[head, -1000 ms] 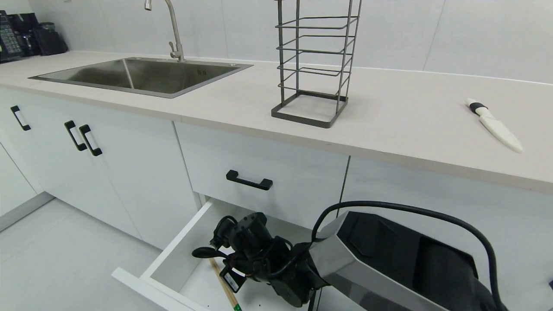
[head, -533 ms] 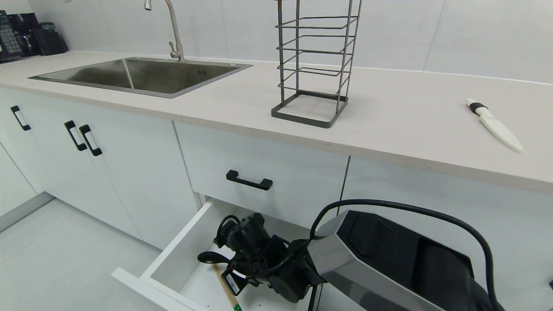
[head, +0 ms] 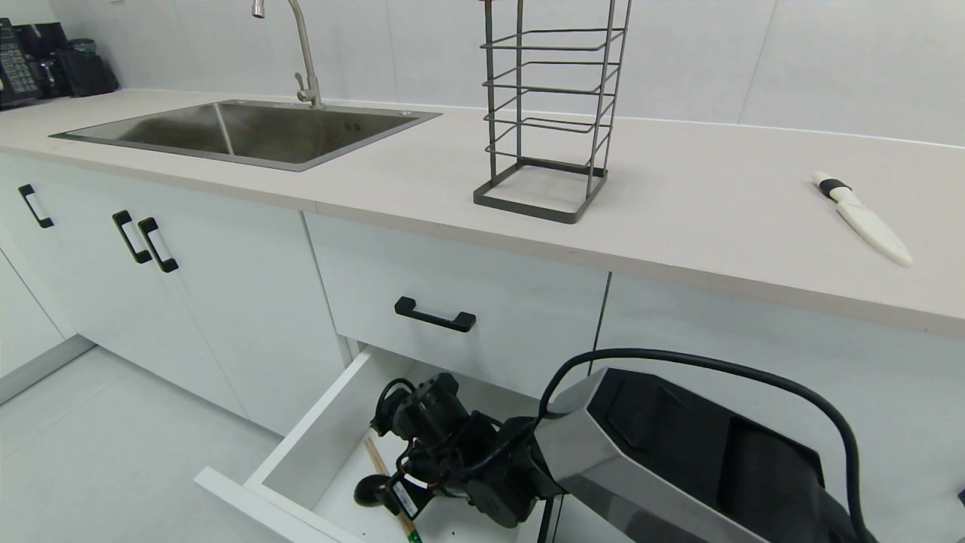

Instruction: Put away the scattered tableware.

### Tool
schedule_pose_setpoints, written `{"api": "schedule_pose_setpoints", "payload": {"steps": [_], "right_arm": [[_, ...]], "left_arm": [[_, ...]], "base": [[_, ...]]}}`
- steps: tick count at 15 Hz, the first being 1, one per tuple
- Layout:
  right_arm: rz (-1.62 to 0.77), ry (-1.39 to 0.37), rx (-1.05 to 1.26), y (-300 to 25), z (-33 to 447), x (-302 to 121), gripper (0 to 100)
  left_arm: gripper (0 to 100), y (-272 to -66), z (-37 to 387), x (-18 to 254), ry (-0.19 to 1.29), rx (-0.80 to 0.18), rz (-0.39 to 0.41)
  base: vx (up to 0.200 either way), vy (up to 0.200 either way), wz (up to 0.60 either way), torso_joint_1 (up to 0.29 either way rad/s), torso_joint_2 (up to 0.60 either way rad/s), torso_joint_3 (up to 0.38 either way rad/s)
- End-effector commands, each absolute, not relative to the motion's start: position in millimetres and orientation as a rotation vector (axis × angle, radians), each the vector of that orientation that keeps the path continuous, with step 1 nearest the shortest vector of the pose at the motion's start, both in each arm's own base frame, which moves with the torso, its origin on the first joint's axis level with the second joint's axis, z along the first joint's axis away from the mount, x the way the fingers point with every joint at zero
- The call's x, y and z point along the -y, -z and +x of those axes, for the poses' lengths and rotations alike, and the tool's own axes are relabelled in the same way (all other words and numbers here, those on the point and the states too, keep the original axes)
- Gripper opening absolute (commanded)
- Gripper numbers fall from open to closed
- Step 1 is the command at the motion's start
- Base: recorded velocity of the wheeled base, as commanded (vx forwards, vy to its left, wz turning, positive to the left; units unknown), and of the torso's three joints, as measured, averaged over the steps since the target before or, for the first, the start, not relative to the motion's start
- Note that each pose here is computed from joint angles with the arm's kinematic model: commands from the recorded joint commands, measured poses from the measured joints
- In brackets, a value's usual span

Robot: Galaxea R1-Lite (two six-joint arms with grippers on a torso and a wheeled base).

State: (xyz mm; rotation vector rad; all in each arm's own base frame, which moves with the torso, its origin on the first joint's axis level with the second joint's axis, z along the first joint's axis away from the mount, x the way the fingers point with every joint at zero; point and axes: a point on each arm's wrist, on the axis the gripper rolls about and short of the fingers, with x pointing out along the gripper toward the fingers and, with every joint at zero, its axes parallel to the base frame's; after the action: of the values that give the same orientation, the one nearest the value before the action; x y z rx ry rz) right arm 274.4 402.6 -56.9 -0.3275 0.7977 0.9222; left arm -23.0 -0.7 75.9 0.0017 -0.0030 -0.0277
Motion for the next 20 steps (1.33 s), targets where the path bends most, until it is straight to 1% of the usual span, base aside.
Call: {"api": "schedule_pose_setpoints", "payload": {"steps": [1, 2, 7, 8, 10, 13, 14, 16, 20], "right_arm": [[-0.323, -0.924, -0.790, 53.3, 274.0, -403.6, 100], [-0.323, -0.926, -0.792, 53.6, 273.2, -403.8, 100], [-0.307, -0.966, -0.717, 10.5, 259.6, -410.1, 100], [-0.296, -0.982, -0.686, -5.9, 254.3, -412.8, 100], [-0.292, -0.996, -0.661, -24.9, 245.0, -411.4, 100], [-0.279, -1.018, -0.622, -42.6, 231.0, -403.2, 100], [-0.276, -1.037, -0.598, -58.3, 217.0, -394.1, 100], [-0.304, -1.036, -0.562, -77.9, 199.1, -375.0, 100], [-0.248, -1.059, -0.443, -97.5, 169.6, -338.5, 100]], "left_arm": [[100, -75.9, -22.9, 0.7, 0.028, 0.002, 0.002], [100, -75.9, -22.9, 0.7, 0.028, 0.002, 0.002], [100, -75.9, -22.9, 0.7, 0.028, 0.002, 0.002], [100, -75.9, -22.9, 0.7, 0.028, 0.002, 0.002], [100, -75.9, -22.9, 0.7, 0.028, 0.002, 0.002], [100, -75.9, -22.9, 0.7, 0.028, 0.002, 0.002], [100, -75.9, -22.9, 0.7, 0.028, 0.002, 0.002], [100, -75.9, -22.9, 0.7, 0.028, 0.002, 0.002], [100, -75.9, -22.9, 0.7, 0.028, 0.002, 0.002]], "base": [[0.000, 0.000, 0.00, 0.000, 0.00, 0.000], [0.000, 0.000, 0.00, 0.000, 0.00, 0.000], [0.000, 0.000, 0.00, 0.000, 0.00, 0.000], [0.000, 0.000, 0.00, 0.000, 0.00, 0.000], [0.000, 0.000, 0.00, 0.000, 0.00, 0.000], [0.000, 0.000, 0.00, 0.000, 0.00, 0.000], [0.000, 0.000, 0.00, 0.000, 0.00, 0.000], [0.000, 0.000, 0.00, 0.000, 0.00, 0.000], [0.000, 0.000, 0.00, 0.000, 0.00, 0.000]]}}
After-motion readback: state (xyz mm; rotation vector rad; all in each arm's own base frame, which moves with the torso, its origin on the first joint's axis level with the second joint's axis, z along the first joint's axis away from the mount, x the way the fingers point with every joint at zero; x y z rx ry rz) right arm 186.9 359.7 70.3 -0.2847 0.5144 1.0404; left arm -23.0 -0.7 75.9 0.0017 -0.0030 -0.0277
